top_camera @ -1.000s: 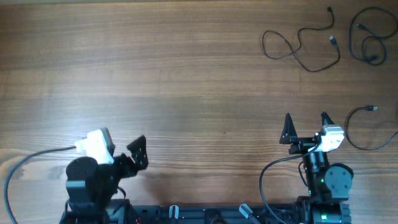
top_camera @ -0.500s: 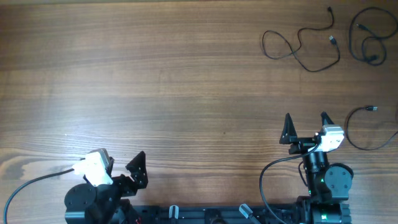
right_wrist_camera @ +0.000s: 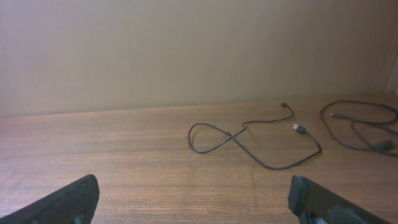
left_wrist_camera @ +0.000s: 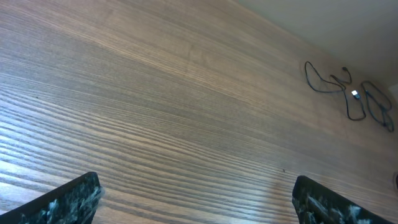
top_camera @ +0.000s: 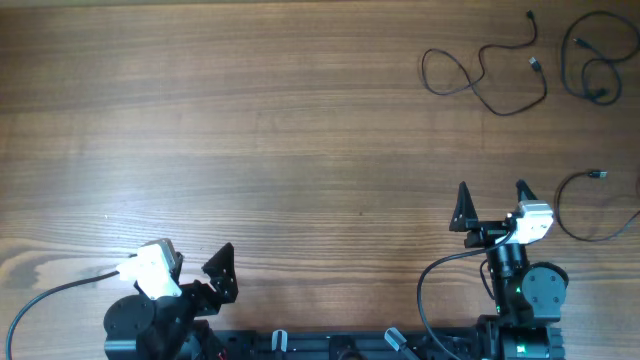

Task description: Untangle cables

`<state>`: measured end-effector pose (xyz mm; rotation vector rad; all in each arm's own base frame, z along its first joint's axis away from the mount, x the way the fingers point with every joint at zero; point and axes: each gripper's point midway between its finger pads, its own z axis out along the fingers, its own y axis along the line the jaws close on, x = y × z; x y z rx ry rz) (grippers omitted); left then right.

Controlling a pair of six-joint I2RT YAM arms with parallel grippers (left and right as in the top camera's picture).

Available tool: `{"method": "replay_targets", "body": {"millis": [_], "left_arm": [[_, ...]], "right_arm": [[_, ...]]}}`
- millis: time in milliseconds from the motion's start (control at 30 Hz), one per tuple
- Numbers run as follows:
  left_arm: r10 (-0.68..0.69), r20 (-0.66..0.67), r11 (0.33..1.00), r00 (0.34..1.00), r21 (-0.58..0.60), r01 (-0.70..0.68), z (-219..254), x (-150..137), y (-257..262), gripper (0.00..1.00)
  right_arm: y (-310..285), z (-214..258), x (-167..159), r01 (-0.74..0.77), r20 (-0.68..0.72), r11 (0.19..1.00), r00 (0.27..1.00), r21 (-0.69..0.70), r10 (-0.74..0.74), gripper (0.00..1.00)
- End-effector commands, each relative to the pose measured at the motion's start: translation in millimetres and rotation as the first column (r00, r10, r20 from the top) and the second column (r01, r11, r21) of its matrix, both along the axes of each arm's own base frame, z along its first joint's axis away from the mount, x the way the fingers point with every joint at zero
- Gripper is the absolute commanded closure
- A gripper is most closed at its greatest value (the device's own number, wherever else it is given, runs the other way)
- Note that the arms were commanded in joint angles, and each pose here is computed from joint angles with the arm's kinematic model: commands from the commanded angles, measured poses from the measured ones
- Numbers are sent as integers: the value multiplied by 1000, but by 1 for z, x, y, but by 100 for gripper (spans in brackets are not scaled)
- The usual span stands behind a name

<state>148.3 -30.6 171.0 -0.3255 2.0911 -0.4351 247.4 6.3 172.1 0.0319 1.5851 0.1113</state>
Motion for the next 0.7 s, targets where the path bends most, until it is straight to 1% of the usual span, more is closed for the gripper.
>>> {"method": "replay_targets", "body": {"millis": [0, 233, 267, 300, 333, 433, 567, 600, 667], "left_arm": [[-12, 18, 1000, 1000, 14, 11, 2, 0, -1, 0], [-10, 19, 1000, 1000, 15, 10, 2, 0, 0, 0], [26, 29, 999, 999, 40, -28, 3, 2, 7, 0], [97, 27, 992, 995, 79, -99, 2, 3, 21, 0], [128, 17, 987, 992, 97, -129, -1, 1, 27, 0], [152, 20, 982, 988, 111, -153, -1, 1, 32, 0], [152, 20, 982, 988, 111, -153, -1, 1, 32, 0], [152, 25, 982, 988, 110, -153, 0, 2, 32, 0], [155, 90, 981, 984, 102, -164, 15, 9, 33, 0]], "right_arm": [[-1, 2, 0, 8, 9, 1000, 1000, 16, -8, 0], [-1, 2, 0, 8, 9, 1000, 1000, 17, -8, 0], [-1, 2, 0, 8, 9, 1000, 1000, 16, -8, 0], [-1, 2, 0, 8, 9, 1000, 1000, 16, -8, 0], [-1, 2, 0, 8, 9, 1000, 1000, 16, -8, 0], [-1, 2, 0, 8, 9, 1000, 1000, 16, -8, 0], [-1, 2, 0, 8, 9, 1000, 1000, 16, -8, 0], [-1, 2, 0, 8, 9, 1000, 1000, 16, -8, 0], [-1, 2, 0, 8, 9, 1000, 1000, 16, -8, 0]]}}
